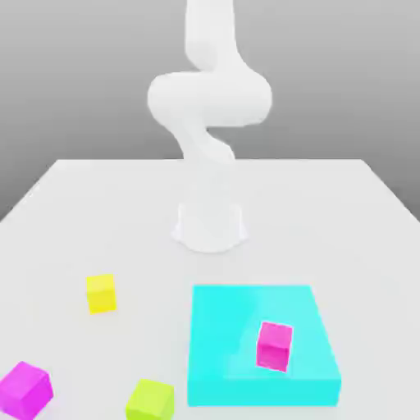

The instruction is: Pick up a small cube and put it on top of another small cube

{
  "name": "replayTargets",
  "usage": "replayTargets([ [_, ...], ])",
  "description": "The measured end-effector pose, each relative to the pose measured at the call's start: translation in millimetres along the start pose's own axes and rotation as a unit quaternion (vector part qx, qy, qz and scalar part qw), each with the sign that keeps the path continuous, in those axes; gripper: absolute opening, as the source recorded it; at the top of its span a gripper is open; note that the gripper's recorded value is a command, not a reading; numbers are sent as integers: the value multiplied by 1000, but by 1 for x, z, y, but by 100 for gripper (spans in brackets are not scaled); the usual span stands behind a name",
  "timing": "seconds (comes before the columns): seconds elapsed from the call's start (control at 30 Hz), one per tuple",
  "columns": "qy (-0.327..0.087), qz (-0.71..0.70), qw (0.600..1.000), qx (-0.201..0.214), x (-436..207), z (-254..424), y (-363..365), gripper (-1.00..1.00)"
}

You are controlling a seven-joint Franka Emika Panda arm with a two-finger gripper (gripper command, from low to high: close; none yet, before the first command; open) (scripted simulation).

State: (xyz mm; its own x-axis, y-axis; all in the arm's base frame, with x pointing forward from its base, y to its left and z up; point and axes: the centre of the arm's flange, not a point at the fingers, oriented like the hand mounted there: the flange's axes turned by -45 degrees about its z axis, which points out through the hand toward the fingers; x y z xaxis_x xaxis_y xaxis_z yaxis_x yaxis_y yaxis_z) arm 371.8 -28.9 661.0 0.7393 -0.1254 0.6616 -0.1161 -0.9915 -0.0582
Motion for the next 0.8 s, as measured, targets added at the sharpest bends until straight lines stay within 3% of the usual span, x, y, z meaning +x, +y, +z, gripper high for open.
replayTargets([
  [0.17,-80,133,987,-51,-53,114,72,0],
  [0.33,-154,267,946,-106,-142,197,140,0],
  [0.47,-212,380,887,-157,-241,242,185,0],
  [0.6,-267,494,801,-208,-358,272,216,0],
  [0.8,-276,516,781,-219,-405,302,224,0],
])
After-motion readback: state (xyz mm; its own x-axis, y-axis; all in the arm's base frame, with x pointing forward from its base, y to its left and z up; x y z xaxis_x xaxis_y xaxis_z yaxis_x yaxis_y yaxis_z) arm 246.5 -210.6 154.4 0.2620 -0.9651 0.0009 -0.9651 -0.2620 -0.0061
